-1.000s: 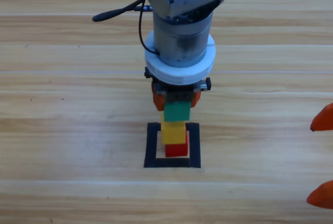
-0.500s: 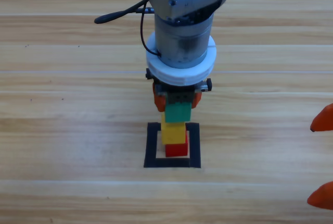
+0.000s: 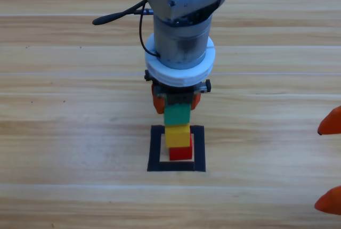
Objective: Stack the blocks in the rectangular block: red at the bottom, yellow in the middle, green on top
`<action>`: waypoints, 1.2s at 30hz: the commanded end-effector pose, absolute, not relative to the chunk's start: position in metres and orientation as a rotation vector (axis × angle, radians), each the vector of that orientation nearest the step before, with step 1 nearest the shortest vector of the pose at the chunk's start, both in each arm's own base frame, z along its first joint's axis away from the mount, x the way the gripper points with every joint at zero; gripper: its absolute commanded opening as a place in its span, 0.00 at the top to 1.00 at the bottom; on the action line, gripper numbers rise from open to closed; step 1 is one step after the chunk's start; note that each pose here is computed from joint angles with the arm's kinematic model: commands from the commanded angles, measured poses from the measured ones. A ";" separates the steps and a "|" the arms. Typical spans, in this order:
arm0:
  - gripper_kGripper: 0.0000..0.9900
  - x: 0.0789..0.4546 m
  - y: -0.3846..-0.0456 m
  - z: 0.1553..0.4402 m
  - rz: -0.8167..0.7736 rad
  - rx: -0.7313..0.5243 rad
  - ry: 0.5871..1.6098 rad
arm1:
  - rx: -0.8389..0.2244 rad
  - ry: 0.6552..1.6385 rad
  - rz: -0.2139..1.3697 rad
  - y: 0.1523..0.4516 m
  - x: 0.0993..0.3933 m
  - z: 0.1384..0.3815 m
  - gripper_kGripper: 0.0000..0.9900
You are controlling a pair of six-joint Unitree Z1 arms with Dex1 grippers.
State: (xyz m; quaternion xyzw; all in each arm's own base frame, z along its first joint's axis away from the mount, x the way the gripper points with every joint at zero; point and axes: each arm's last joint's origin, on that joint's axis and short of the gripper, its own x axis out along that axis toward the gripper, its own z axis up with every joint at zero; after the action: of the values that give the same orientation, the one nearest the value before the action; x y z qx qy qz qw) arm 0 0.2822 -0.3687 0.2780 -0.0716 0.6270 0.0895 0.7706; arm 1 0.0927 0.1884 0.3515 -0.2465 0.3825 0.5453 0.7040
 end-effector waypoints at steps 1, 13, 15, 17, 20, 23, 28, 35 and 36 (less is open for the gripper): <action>1.00 0.291 -0.368 0.253 0.244 -0.135 1.397 | -0.559 0.936 1.195 0.194 0.102 0.338 0.00; 1.00 0.288 -0.369 0.251 0.236 -0.133 1.404 | -0.556 0.939 1.201 0.194 0.102 0.339 0.00; 1.00 0.288 -0.369 0.251 0.235 -0.132 1.404 | -0.558 0.943 1.200 0.195 0.102 0.338 0.00; 1.00 0.288 -0.369 0.252 0.231 -0.134 1.402 | -0.558 0.943 1.200 0.195 0.102 0.338 0.00; 1.00 0.287 -0.370 0.251 0.230 -0.135 1.401 | -0.558 0.942 1.200 0.195 0.102 0.339 0.00; 1.00 0.288 -0.370 0.250 0.229 -0.134 1.401 | -0.558 0.943 1.200 0.194 0.102 0.339 0.00; 1.00 0.287 -0.372 0.249 0.226 -0.135 1.400 | -0.559 0.945 1.200 0.193 0.101 0.339 0.00; 1.00 0.286 -0.372 0.247 0.230 -0.133 1.402 | -0.559 0.945 1.200 0.193 0.101 0.339 0.00; 0.99 0.285 -0.372 0.248 0.231 -0.134 1.402 | -0.559 0.946 1.199 0.194 0.102 0.339 0.00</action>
State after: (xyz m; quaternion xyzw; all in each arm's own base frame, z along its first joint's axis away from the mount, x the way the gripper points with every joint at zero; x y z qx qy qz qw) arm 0 0.2820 -0.3694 0.2710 -0.0725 0.6315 0.0882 0.7669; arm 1 0.0916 0.1872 0.3507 -0.2481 0.3897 0.5457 0.6992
